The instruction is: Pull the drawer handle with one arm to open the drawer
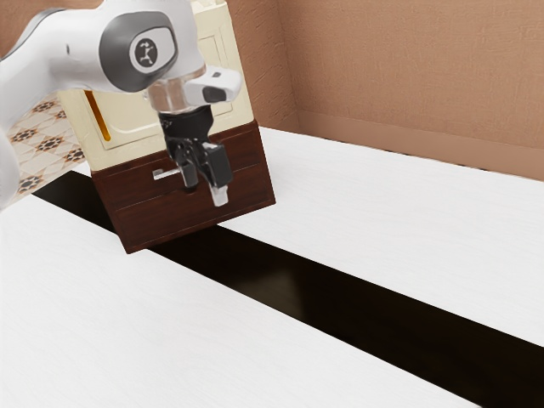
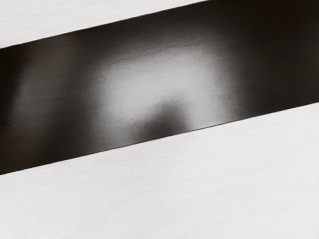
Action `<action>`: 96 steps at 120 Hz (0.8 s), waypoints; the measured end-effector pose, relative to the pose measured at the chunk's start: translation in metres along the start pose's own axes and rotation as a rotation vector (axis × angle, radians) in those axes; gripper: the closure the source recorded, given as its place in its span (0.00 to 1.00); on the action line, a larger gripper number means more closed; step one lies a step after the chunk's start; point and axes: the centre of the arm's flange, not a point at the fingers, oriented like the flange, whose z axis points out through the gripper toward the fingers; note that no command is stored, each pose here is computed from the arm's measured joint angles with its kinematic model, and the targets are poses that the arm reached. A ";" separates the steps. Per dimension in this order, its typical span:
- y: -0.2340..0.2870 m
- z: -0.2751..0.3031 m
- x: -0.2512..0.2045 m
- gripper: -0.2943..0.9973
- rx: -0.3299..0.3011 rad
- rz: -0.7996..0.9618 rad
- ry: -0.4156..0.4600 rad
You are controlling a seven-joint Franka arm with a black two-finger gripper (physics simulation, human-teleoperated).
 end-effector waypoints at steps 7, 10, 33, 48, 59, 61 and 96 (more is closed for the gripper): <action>0.000 0.001 0.000 0.23 -0.004 -0.014 -0.002; 0.000 0.001 0.000 0.23 -0.005 -0.020 -0.002; 0.001 -0.063 -0.026 0.23 0.008 -0.064 0.111; 0.006 -0.093 -0.042 0.23 0.016 -0.078 0.160; -0.002 -0.093 -0.045 0.23 0.023 -0.100 0.161; -0.003 -0.092 -0.043 0.23 0.028 -0.097 0.162; -0.016 -0.015 0.012 0.23 0.054 0.044 0.083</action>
